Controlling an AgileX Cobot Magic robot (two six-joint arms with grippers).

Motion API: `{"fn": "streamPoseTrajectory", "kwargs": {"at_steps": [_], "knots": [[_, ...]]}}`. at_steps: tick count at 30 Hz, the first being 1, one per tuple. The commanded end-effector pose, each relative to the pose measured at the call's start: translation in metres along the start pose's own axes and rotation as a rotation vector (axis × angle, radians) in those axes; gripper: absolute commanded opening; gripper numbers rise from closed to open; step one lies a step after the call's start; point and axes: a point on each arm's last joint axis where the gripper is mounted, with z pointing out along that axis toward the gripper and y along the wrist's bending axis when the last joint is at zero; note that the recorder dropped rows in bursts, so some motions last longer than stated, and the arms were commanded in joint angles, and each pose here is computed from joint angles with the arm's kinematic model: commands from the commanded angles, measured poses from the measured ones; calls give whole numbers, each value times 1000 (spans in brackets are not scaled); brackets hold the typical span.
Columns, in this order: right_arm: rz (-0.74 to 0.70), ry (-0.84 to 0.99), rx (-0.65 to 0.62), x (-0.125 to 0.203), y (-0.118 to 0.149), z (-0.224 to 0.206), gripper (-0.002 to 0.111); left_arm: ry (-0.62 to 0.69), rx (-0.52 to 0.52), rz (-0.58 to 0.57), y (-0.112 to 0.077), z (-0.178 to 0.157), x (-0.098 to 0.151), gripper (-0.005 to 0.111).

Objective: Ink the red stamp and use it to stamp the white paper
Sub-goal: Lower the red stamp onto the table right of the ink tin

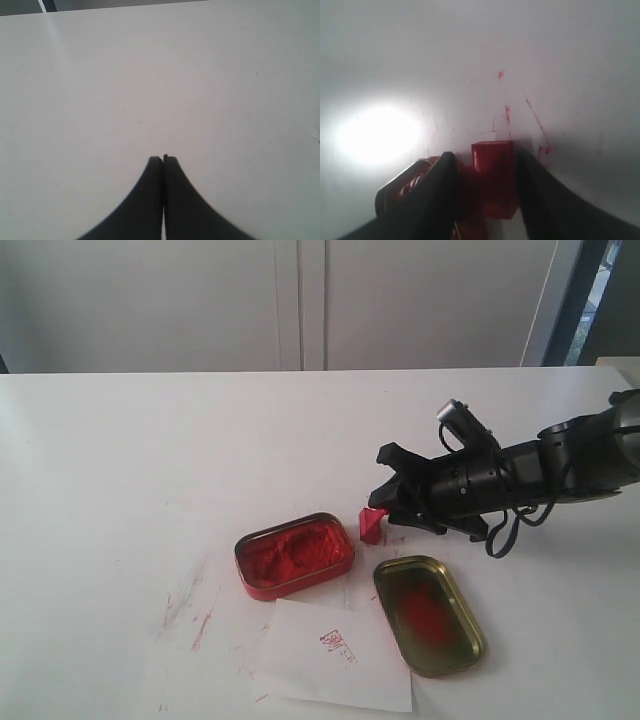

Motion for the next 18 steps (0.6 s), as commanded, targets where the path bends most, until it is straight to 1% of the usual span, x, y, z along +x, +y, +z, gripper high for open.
{"fn": "streamPoseTrajectory", "kwargs": {"at_steps": [1,6,11,15,16,18], "knots": [[22,-18,21,-3,-4,-2,38,1,-1,-2,0,0,1,0],[24,-11,37,-1,-6,-3,38,1,-1,-2,0,0,1,0],[26,2,116,0,-13,-3,38,1,-1,-2,0,0,1,0],[41,-2,119,0,-13,-4,39,1,-1,-2,0,0,1,0],[51,-5,122,0,-13,-4,40,1,-1,-2,0,0,1,0],[53,-3,123,0,-14,-4,46,1,-1,-2,0,0,1,0]]}}
